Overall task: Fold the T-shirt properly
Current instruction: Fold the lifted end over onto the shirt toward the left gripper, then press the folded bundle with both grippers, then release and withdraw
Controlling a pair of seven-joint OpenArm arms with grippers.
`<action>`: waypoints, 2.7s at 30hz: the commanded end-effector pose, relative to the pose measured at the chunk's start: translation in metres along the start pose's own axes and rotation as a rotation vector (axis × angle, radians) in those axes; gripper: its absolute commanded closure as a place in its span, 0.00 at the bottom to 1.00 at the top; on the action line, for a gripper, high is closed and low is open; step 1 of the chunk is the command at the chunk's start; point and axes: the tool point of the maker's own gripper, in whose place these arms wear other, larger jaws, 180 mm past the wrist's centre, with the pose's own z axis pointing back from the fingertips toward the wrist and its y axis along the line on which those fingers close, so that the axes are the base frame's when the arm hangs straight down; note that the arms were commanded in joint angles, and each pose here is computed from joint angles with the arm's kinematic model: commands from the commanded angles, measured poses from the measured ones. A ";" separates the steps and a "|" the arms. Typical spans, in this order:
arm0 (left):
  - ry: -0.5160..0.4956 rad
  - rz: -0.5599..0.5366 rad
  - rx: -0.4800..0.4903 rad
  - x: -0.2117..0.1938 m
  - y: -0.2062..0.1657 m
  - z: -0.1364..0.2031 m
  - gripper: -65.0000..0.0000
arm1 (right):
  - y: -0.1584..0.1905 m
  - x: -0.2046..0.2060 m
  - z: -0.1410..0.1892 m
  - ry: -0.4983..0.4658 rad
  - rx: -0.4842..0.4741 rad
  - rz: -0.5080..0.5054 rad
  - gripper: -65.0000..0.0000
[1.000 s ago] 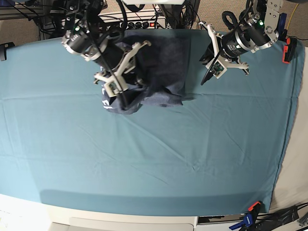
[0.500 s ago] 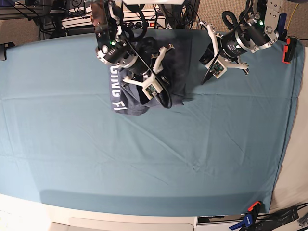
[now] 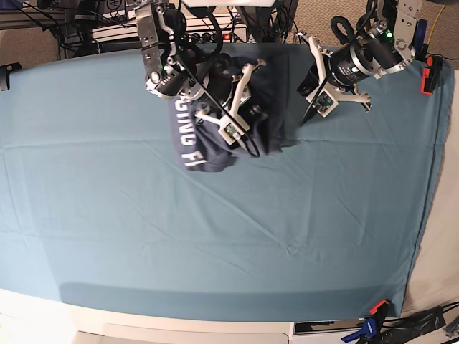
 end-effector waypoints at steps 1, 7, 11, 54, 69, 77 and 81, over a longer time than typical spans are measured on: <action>-0.038 -0.010 -0.006 0.010 -0.001 0.004 1.00 | 0.009 0.016 0.002 -0.059 0.038 0.005 0.97; -0.038 -0.010 -0.006 0.010 -0.001 0.004 1.00 | 0.010 0.017 0.002 -0.064 0.045 0.002 0.87; -0.038 -0.010 -0.006 0.010 -0.001 0.004 1.00 | 0.012 0.021 0.004 -0.076 0.045 0.009 0.87; -0.158 -0.022 -0.164 0.041 -0.052 0.022 1.00 | -0.036 -0.002 0.087 0.056 -0.431 0.115 1.00; -0.158 -0.022 -0.164 0.041 -0.052 0.022 1.00 | -0.032 -0.009 0.090 0.062 -0.411 0.104 1.00; -0.158 -0.023 -0.163 0.041 -0.052 0.022 1.00 | 0.002 -0.020 0.074 0.098 -0.307 0.117 1.00; -0.154 -0.027 -0.157 0.040 -0.051 0.022 1.00 | 0.028 -0.017 0.061 0.077 -0.222 0.145 1.00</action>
